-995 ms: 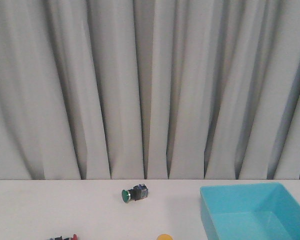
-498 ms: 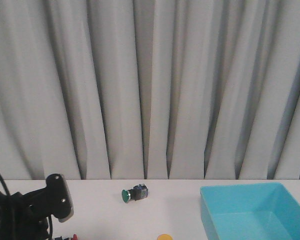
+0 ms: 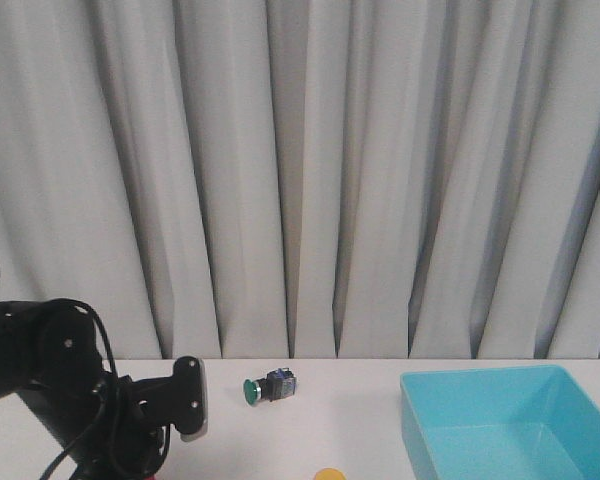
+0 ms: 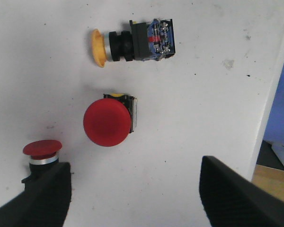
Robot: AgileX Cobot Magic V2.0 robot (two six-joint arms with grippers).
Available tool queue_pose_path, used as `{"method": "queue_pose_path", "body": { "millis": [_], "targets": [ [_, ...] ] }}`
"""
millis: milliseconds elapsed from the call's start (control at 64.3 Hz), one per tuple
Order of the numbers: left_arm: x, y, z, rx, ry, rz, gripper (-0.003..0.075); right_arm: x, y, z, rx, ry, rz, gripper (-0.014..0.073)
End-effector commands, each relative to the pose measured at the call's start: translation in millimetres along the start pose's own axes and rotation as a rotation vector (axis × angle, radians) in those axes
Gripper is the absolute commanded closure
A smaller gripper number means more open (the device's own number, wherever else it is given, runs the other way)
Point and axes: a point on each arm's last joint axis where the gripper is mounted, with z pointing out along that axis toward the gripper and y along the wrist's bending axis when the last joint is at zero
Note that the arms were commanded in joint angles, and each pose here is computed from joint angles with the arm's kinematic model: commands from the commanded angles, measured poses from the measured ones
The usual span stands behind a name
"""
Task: Pick red and yellow buttons and place in box
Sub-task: 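Move the left gripper down over the large red push button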
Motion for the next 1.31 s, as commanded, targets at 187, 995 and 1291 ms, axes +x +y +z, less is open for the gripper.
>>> {"method": "queue_pose_path", "body": {
  "millis": [187, 995, 1291],
  "targets": [
    [-12, 16, 17, -0.032, -0.039, 0.069, 0.0169, -11, 0, -7, 0.006, -0.075, -0.007, 0.0104],
    [-13, 32, 79, -0.014, -0.032, 0.126, 0.0177, -11, 0, -7, 0.006, -0.075, -0.007, 0.0104],
    [-12, 29, 79, 0.016, -0.021, 0.128, 0.0253, -11, 0, -7, 0.006, -0.075, -0.007, 0.0104]
  ]
}}
